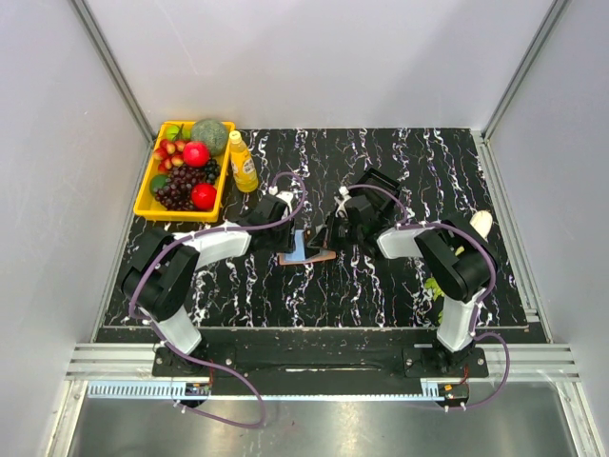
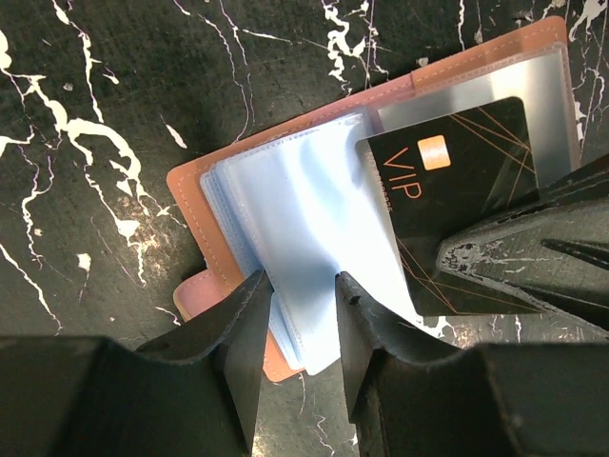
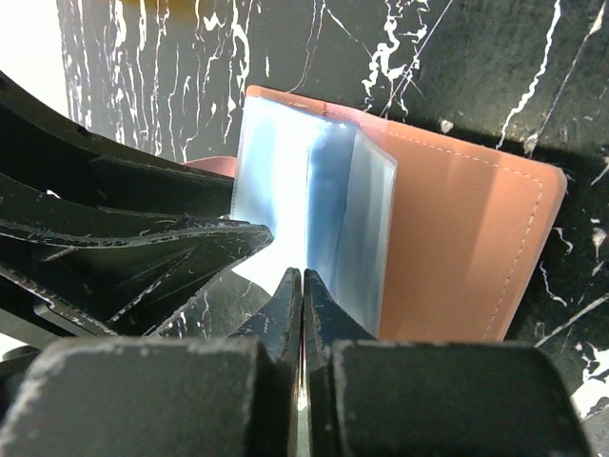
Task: Put the credit cards into the card holder
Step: Insert the credit card into the card holder.
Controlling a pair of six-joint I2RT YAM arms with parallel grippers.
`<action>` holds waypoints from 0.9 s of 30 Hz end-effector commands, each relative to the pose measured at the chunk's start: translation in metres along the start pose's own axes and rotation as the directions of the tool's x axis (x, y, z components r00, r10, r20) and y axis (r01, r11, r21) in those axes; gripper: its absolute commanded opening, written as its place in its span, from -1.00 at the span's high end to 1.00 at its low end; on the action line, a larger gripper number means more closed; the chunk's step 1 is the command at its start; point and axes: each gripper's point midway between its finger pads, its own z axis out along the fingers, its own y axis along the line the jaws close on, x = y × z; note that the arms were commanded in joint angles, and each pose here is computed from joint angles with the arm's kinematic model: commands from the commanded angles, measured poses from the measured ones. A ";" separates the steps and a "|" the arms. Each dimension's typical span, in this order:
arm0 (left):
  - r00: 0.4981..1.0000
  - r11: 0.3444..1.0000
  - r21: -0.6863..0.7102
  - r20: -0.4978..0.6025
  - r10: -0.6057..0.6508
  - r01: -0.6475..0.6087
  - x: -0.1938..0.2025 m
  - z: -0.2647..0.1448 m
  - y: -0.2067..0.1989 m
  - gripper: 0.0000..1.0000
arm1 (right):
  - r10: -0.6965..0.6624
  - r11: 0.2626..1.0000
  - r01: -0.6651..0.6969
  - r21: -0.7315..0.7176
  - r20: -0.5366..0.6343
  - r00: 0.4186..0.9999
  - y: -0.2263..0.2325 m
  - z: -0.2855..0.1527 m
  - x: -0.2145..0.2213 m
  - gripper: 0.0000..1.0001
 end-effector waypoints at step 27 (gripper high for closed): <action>0.994 0.998 -0.045 -0.100 0.049 -0.053 0.032 0.006 0.016 0.21 | 0.064 0.997 -0.060 -0.044 0.099 0.993 -0.016 0.016 -0.005 0.94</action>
